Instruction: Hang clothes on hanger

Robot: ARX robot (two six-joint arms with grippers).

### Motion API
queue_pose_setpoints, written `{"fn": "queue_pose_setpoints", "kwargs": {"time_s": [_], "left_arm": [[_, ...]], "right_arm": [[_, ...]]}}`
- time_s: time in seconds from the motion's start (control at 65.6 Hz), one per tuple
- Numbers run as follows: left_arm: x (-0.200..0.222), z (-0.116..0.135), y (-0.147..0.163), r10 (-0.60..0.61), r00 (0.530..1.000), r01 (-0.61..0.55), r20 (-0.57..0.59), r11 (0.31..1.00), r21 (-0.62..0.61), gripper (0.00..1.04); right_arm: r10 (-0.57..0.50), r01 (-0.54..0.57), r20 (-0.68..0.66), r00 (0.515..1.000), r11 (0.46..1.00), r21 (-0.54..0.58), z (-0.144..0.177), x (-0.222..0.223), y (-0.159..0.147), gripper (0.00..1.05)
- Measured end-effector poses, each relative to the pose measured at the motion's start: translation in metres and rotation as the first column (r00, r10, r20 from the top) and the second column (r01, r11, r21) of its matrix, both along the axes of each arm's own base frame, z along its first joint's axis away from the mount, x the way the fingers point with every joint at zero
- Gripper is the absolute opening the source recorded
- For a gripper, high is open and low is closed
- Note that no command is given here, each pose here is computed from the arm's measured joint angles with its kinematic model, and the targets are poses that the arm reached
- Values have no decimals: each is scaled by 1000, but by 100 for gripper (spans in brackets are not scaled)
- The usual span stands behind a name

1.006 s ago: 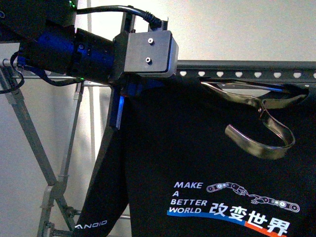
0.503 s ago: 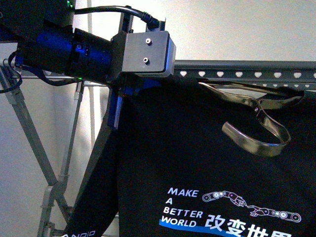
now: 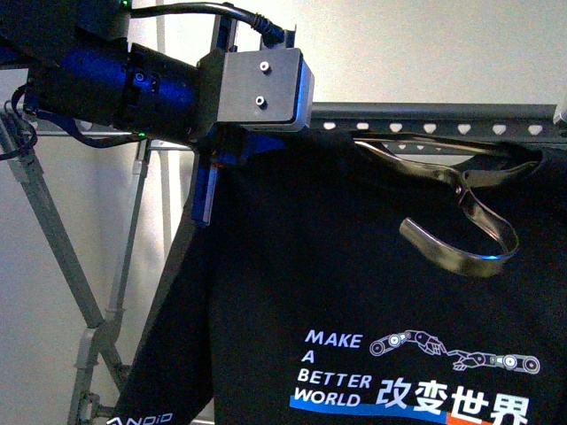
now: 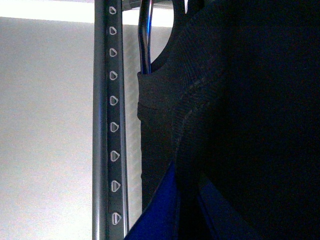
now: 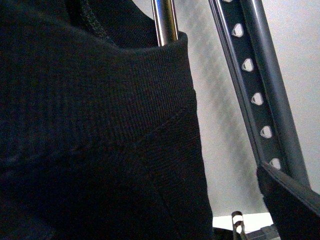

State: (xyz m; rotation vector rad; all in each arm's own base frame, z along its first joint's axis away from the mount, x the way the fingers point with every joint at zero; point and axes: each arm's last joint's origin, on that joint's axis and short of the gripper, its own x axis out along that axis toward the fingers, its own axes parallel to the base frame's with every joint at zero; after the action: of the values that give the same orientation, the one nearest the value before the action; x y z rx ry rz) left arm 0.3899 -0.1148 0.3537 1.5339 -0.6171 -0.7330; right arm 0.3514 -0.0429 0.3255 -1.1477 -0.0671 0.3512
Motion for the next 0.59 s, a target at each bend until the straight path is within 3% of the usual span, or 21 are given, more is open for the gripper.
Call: {"fn": "queue_pose_setpoints", "kwargs": {"time_s": [0.244, 0.305, 0.412, 0.595], "left_arm": [[0, 0, 0, 1, 1000, -1, 1, 1000, 1, 5], [0, 0, 0, -2, 1000, 2, 4, 1000, -1, 17], [0, 1, 0, -6, 1000, 6, 9, 1000, -3, 31], [-1, 2, 0, -9, 1000, 9, 10, 1000, -3, 58]], "right_arm": [[24, -23, -26, 999, 999, 31, -3, 5, 2, 30], [44, -43, -23, 999, 999, 21, -4, 5, 2, 17], [47, -47, -23, 999, 999, -16, -6, 4, 0, 10], [37, -37, -43, 998, 999, -6, -8, 3, -4, 9]]}}
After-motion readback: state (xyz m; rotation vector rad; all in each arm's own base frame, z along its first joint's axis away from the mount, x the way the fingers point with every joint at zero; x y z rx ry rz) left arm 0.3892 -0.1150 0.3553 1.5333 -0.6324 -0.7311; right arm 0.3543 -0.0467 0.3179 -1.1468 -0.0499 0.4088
